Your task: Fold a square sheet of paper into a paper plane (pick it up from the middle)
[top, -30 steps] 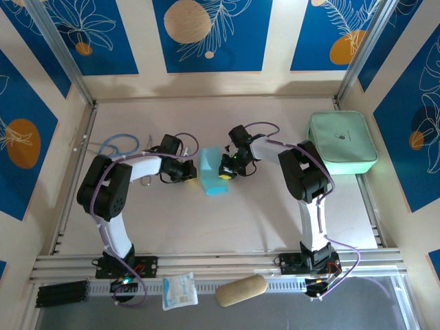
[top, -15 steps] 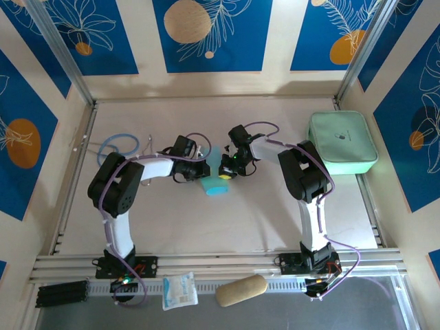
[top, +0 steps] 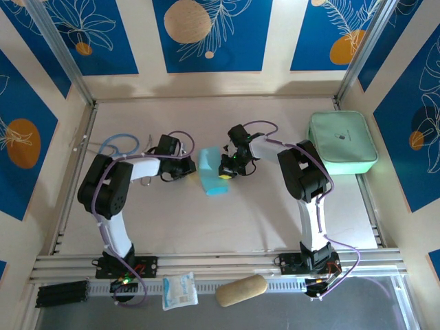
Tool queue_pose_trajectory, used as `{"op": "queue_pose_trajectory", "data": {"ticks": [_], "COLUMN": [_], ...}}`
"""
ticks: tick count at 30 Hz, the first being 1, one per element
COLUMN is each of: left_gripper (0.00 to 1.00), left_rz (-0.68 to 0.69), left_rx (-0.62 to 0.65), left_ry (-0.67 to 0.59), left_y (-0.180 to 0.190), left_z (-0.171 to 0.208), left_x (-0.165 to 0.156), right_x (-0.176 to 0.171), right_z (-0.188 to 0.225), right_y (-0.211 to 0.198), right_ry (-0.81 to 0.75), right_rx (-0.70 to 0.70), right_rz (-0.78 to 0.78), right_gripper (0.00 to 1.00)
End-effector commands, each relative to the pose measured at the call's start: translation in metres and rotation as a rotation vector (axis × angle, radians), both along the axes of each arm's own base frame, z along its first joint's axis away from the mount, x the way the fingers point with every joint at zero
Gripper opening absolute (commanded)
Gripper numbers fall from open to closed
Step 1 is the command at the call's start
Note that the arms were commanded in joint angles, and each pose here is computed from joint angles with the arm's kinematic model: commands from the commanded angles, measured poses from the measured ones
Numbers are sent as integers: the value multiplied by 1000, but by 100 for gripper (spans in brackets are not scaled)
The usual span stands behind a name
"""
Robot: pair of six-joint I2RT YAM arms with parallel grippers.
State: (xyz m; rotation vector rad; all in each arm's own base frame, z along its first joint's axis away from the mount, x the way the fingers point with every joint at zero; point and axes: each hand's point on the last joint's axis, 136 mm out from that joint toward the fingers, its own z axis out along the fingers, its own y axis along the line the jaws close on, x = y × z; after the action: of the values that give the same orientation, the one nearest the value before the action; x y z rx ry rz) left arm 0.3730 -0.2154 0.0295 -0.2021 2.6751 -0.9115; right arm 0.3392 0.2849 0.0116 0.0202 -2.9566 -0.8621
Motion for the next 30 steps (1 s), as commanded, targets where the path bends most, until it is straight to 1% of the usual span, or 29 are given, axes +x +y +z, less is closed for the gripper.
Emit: {"op": "queue_pose_trajectory", "data": {"ticks": [1,3,6,8,12,17,22,28,30], "left_gripper": [9,9,9,10,10,9,9,9,9], "left_rz": [-5,-15,-25,-32,-30,-24,-16,31,58], "left_rx": [-56,-112,-183,-206,-201,-131,-48,19,32], "left_ry": [-85,-119,-143,-129,-89,-43,-19,13,41], "left_y": [-8,-22,-40,-50,-56,-50,-35,-3,10], "left_z": [37,50,57,52,33,12,-6,-26,-35], "left_x": [5,5,7,9,12,11,12,16,17], "right_x": [-41,-39,-37,-34,-34,-34,-35,-36,-35], "right_z": [-72,-70,-67,-66,-65,-66,-67,-70,-71], "right_y": [-66,-65,-64,-63,-63,-65,-68,-73,-75], "right_ry": [144,123,106,97,96,99,102,105,105], "right_rx": [-350,-359,-365,-369,-375,-385,-395,-413,-417], "right_rz": [32,65,98,107,113,119,132,140,139], "right_gripper": [8,8,8,8,8,8,8,8,8]}}
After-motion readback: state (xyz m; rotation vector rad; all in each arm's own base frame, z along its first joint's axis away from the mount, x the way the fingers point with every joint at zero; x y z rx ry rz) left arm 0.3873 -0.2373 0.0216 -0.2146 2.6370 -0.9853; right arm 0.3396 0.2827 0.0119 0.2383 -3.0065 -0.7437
